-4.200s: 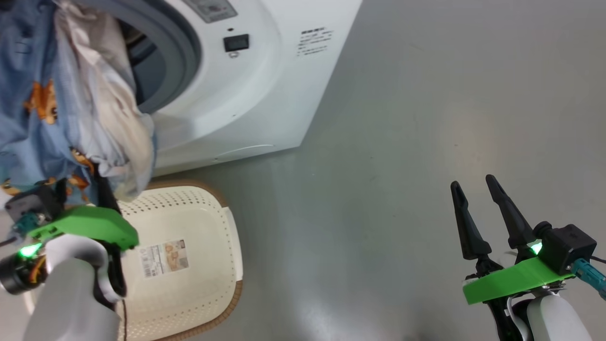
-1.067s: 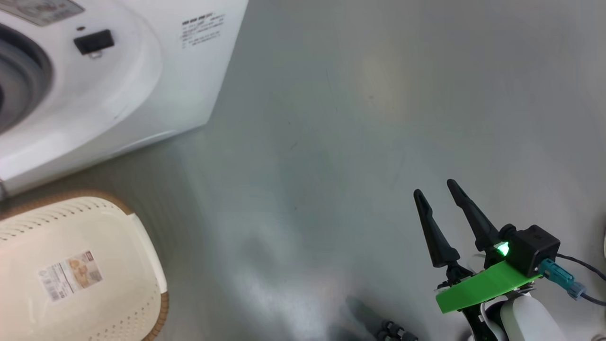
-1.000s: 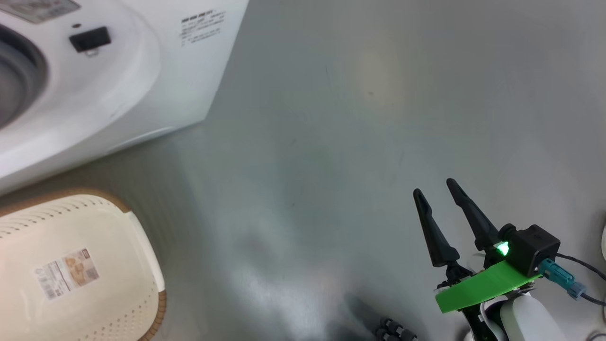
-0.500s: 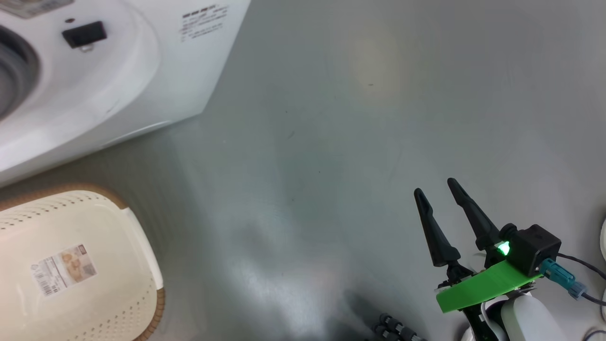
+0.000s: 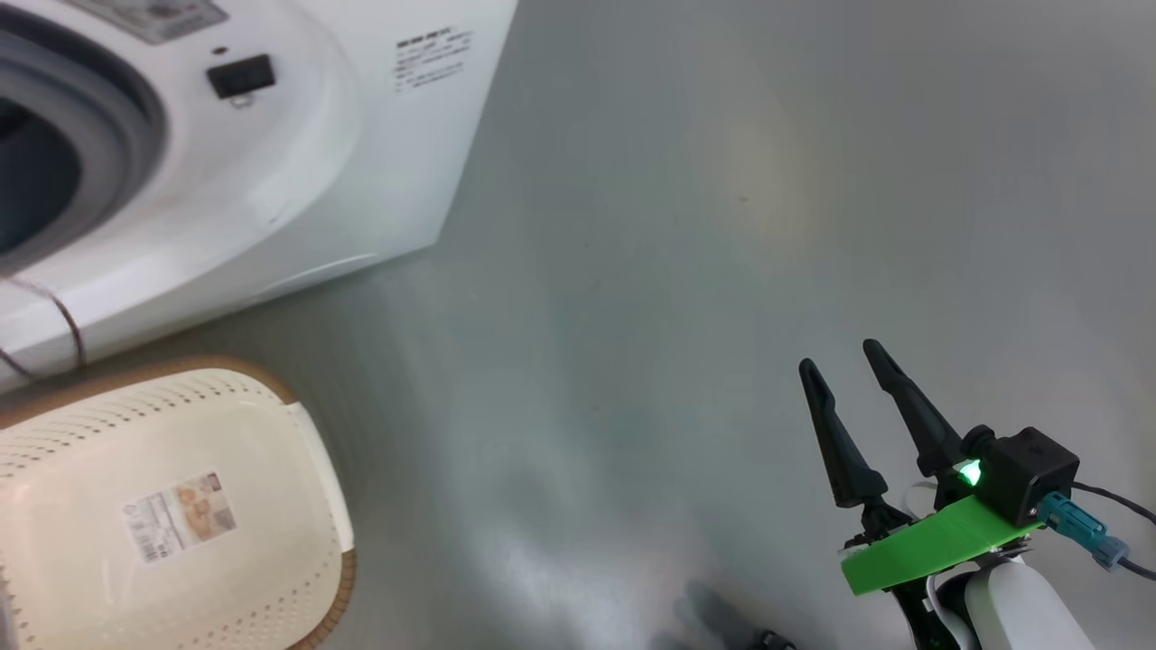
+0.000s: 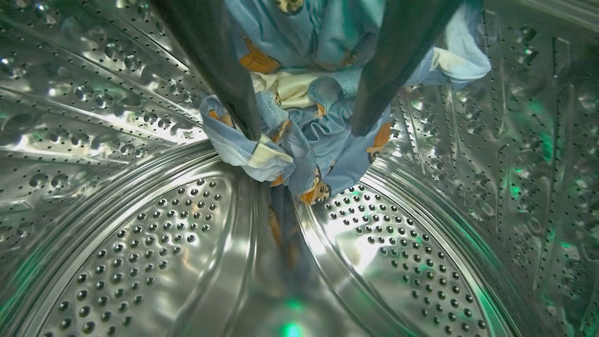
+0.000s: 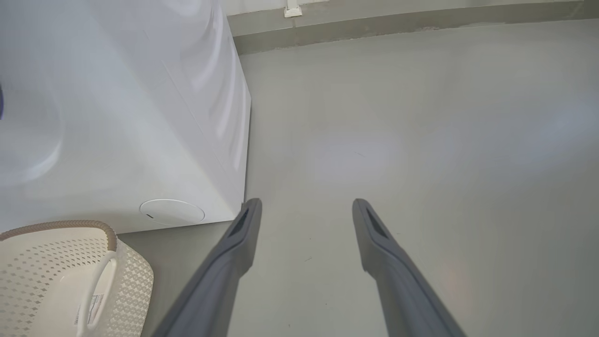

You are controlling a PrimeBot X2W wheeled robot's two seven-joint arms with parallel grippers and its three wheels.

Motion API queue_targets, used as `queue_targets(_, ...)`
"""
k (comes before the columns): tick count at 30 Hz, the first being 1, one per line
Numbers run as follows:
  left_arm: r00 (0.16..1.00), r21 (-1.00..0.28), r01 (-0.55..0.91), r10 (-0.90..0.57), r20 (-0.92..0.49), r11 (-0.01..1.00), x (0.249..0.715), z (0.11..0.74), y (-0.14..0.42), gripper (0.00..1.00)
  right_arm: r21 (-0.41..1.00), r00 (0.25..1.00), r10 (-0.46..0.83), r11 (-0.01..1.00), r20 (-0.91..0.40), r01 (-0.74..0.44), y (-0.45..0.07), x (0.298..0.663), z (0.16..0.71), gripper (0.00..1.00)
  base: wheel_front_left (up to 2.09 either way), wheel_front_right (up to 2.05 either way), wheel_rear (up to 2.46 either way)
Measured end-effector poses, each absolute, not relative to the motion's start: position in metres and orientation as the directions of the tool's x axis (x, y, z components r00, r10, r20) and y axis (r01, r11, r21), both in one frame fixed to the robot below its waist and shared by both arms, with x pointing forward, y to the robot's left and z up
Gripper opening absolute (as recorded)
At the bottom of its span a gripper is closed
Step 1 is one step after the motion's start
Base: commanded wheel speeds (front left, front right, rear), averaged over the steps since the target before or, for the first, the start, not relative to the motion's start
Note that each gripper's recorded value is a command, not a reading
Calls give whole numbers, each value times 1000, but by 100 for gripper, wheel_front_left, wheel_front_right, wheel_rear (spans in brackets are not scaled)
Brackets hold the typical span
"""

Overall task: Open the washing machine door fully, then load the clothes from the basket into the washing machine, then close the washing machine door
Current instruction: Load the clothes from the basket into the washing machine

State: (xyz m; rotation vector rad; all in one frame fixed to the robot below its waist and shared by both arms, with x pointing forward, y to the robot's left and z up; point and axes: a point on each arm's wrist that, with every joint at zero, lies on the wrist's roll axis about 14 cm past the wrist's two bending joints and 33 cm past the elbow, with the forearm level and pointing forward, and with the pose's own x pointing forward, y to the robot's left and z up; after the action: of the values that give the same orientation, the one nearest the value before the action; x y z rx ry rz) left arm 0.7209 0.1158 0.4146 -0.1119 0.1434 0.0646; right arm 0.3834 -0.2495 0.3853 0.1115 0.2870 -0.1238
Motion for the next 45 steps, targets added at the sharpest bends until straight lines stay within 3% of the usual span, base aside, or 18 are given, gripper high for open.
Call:
queue_targets(31,968,-178,-180,141,-208,967,634,435,142,100,142,986,-20,989,-166,44,-227,394,423,100,0,0,0)
queue_targets(45,978,-211,-130,90,-190,969,579,442,143,100,161,993,24,987,-117,-4,-213,399,437,100,0,0,0)
